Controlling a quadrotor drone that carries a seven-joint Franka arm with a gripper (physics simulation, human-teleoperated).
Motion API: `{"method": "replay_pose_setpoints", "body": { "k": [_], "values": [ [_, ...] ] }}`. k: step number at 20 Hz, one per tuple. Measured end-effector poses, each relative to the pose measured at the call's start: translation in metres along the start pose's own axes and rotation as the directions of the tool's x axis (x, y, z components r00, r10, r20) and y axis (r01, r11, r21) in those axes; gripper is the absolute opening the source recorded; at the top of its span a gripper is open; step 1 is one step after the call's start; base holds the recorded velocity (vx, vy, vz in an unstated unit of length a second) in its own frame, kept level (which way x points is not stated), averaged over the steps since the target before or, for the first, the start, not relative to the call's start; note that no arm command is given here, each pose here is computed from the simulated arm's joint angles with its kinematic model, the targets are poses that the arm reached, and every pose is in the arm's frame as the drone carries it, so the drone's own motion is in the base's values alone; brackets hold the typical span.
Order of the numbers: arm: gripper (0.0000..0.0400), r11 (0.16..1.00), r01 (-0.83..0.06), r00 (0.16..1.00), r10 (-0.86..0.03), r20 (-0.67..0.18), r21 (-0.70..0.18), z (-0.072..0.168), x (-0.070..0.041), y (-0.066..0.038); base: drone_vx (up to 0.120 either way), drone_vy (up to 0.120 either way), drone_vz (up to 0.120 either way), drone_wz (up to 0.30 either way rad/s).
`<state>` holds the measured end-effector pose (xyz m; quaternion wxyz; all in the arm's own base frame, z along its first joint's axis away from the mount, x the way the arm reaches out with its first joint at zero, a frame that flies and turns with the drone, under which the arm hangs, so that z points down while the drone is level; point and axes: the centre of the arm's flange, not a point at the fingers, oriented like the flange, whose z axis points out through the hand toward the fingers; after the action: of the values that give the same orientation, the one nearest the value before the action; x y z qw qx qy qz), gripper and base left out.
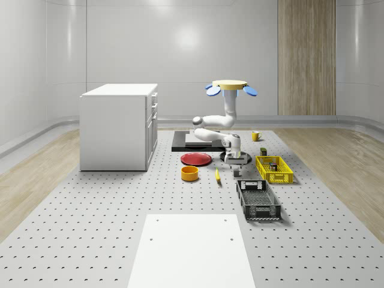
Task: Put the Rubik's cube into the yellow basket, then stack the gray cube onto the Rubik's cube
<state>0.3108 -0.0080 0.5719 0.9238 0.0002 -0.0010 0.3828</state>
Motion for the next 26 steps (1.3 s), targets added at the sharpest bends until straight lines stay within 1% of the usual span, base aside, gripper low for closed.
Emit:
{"method": "replay_pose_setpoints", "body": {
  "k": [8, 15, 23, 24, 26],
  "values": [
    [0.0400, 1.000, 0.000, 1.000, 0.000, 0.000, 0.000, 0.016, -0.004, -0.004, 0.000, 0.000, 0.000, 0.000],
    [0.0400, 1.000, 0.000, 1.000, 0.000, 0.000, 0.000, 0.025, -0.001, -0.001, 0.000, 0.000, 0.000, 0.000],
    [0.0400, 1.000, 0.000, 1.000, 0.000, 0.000, 0.000, 0.030, 0.000, 0.000, 0.000, 0.000, 0.000, 0.000],
    [0.0367, 1.000, 0.000, 1.000, 0.000, 0.000, 0.000, 0.030, 0.000, 0.000, 0.000, 0.000, 0.000, 0.000],
    [0.0321, 1.000, 0.000, 1.000, 0.000, 0.000, 0.000, 0.030, 0.000, 0.000, 0.000, 0.000, 0.000, 0.000]
  ]
}}
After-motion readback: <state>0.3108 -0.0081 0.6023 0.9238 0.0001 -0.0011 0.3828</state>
